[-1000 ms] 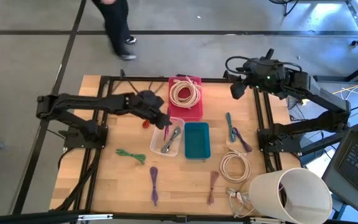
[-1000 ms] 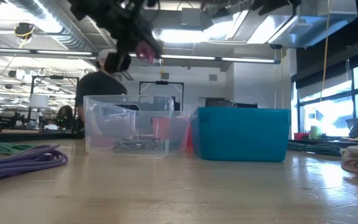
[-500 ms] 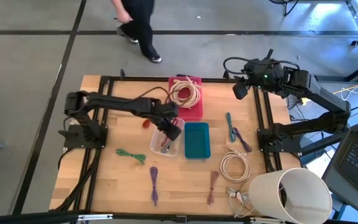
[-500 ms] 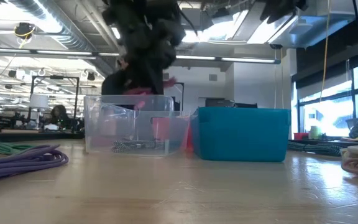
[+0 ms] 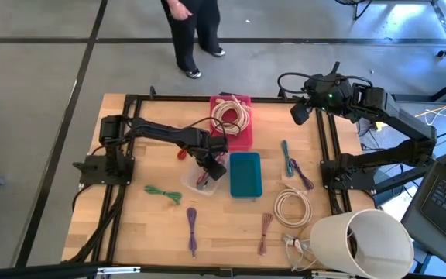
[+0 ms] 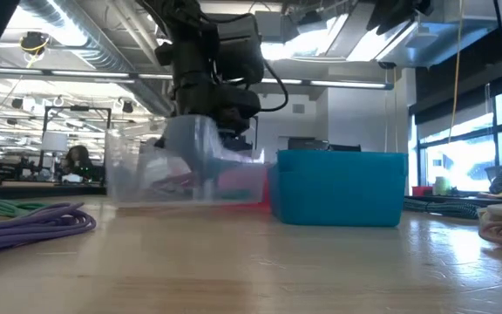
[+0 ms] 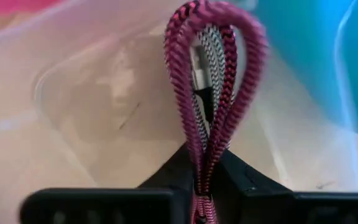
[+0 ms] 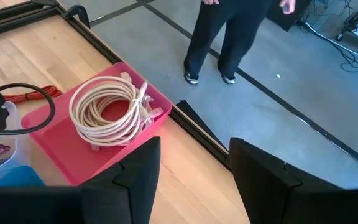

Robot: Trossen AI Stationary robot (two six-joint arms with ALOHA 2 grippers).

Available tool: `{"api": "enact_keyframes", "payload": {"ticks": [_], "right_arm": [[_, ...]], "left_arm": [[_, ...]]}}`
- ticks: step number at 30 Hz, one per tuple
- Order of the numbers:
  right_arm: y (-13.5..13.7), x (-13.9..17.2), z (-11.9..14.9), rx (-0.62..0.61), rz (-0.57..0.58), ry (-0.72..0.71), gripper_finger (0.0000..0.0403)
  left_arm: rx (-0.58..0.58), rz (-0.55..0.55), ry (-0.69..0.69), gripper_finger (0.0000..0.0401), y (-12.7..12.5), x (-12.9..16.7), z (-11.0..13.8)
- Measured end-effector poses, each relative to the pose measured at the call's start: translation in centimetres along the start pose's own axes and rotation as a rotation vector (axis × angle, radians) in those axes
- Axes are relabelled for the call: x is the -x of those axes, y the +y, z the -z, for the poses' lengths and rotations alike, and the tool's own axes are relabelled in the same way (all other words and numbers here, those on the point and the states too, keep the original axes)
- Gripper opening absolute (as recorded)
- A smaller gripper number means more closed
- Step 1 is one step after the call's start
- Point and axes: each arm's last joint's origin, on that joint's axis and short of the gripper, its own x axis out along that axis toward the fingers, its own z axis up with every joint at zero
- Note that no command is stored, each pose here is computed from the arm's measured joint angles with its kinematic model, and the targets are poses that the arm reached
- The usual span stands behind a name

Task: Pick & Place USB Port
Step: Put the black and pink charger cable into the transparent bin, then put the black and blue charger cable into the transparent bin

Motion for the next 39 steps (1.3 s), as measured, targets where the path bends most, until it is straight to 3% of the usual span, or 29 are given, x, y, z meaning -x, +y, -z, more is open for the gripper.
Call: {"api": "enact_keyframes", "payload": {"ticks": [7,12,16,20,27,31,39], "right_arm": [[0.0,0.0,0.0,-0.002,0.000,0.000,0.0194],[0.0,0.0,0.0,-0.004,0.000,0.000,0.0194],[0.0,0.0,0.2,-0.023,0.003,0.015,0.0194],[-0.2,0.0,1.0,-0.093,-0.001,0.102,0.0194],[1.6,-1.6,4.2,-0.287,-0.141,0.372,0.0194],[3.3,-3.8,7.3,-0.351,-0.114,0.504,0.0194],[5.1,-8.9,12.7,-0.485,-0.053,0.547,0.0194]], "left_arm": [[-0.018,0.061,0.017,0.0163,-0.3,0.9,0.3],[0.034,0.154,0.028,0.0213,-0.1,3.0,0.1],[0.016,0.243,-0.099,0.0217,-0.5,8.0,-0.1],[-0.069,0.291,-0.325,0.0206,-0.2,14.6,1.0],[-0.217,0.208,-0.796,0.0185,2.6,25.1,5.9],[-0.254,0.165,-0.981,0.0180,4.5,28.9,8.7],[-0.308,0.084,-1.194,0.0184,6.8,32.6,12.0]]}}
